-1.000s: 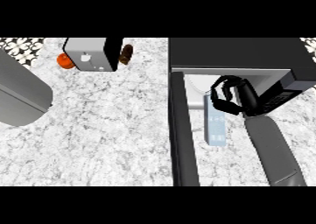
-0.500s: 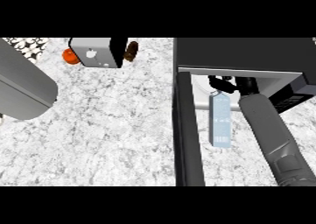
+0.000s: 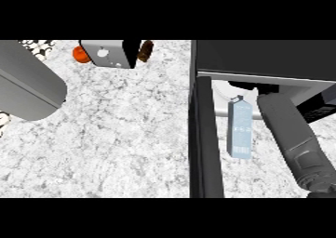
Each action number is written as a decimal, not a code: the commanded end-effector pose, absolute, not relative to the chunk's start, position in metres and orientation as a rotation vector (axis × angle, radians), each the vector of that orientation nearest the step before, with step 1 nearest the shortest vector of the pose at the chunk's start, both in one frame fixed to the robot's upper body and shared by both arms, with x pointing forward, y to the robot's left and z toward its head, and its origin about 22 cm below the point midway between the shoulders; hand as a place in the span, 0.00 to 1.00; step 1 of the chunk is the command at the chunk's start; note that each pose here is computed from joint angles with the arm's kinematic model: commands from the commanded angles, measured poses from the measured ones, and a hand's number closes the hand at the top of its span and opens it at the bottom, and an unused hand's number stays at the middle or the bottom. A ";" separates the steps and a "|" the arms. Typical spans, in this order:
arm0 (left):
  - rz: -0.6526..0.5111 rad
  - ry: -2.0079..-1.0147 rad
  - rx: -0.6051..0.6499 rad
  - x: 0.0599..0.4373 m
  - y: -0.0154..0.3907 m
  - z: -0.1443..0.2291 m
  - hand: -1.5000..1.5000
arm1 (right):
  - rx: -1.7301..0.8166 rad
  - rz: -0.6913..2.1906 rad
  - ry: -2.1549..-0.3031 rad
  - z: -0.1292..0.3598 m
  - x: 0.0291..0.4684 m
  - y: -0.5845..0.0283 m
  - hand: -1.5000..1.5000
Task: Pick up the milk, place it into the microwave and close the microwave
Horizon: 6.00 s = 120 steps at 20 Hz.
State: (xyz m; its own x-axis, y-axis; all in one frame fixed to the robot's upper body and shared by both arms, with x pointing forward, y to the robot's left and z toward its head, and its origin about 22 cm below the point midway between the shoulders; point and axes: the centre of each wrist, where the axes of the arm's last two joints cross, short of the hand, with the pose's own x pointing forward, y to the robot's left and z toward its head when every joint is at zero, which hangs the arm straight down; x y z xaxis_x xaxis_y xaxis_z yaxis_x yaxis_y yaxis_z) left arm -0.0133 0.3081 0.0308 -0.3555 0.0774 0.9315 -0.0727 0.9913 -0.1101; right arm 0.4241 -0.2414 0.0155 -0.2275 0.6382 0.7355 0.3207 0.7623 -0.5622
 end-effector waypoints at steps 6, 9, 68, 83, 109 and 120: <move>0.078 -1.936 -0.029 0.006 0.311 0.030 0.00 | -0.786 0.479 -1.801 0.010 0.425 -0.242 0.00; 0.047 -1.935 -0.056 0.011 0.303 0.029 0.00 | -0.718 0.462 -1.820 0.001 0.420 -0.243 0.00; -0.764 -1.570 -0.388 0.194 0.097 0.017 1.00 | -0.137 0.207 -1.914 -0.075 0.162 -0.378 0.00; -0.935 -1.494 -0.491 0.201 0.021 -0.058 1.00 | -0.043 0.194 -2.030 -0.019 0.126 -0.401 0.00; -0.362 -1.765 -0.287 0.267 0.002 0.009 1.00 | 0.177 0.380 -2.162 0.081 0.168 -0.399 0.00; -0.240 -1.764 -0.246 0.310 0.004 0.030 1.00 | 0.169 0.432 -2.147 0.108 0.179 -0.408 0.00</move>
State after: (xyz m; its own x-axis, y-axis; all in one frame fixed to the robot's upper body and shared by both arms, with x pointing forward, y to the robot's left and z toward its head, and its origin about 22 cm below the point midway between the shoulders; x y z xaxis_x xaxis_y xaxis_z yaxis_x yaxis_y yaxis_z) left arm 0.2873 0.0028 0.0131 -0.1672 0.0102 0.9859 0.3461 0.9369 0.0490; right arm 0.1766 -0.4047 0.1002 -0.5711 0.0402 0.8199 -0.2672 0.9353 -0.2320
